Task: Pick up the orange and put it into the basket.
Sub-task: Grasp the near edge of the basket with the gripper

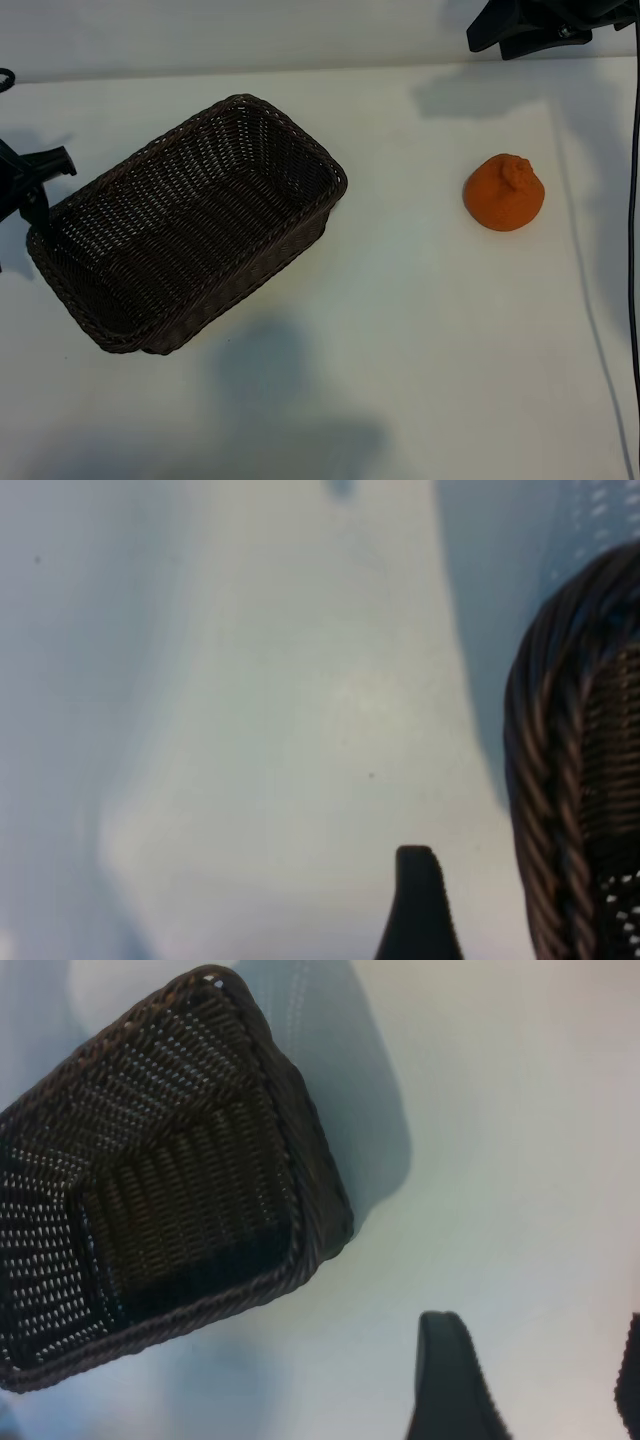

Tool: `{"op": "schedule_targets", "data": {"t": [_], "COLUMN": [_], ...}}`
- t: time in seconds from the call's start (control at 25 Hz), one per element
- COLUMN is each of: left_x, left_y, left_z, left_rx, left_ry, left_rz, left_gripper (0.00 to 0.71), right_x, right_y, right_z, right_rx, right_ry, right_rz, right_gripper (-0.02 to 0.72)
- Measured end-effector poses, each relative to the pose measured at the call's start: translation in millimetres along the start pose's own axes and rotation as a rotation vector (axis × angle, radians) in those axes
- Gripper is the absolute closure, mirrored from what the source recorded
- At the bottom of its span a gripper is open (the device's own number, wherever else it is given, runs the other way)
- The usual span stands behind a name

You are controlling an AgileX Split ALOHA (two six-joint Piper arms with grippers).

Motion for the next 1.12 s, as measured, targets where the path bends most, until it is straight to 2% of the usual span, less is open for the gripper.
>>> {"op": "schedule_targets", "data": {"t": [1.12], "left_x": [-5.8], "left_y": [-1.8], "left_z": [-2.1], "left_rx": [0.007], "left_ry": [0.021], "left_rz": [-0.025], "left_gripper": [0.15], "right_x": [0.3], "right_y": [0.0], "right_z": [0.2], "right_rx": [-0.001], "right_ry": [0.0], "right_rz": [0.002], "right_gripper": [0.295]}}
Point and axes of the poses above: a point on each arm's last joint axis where the gripper is mounted, y pointing back along that axis away from the gripper, z along the wrist's bending axis when the last joint is at zero, x = y × z, the point moved 9 cm from there along -y, pointing out along that axis toward the gripper, and after that the axes turned 12 degrees about y, right-handed, at the moved point
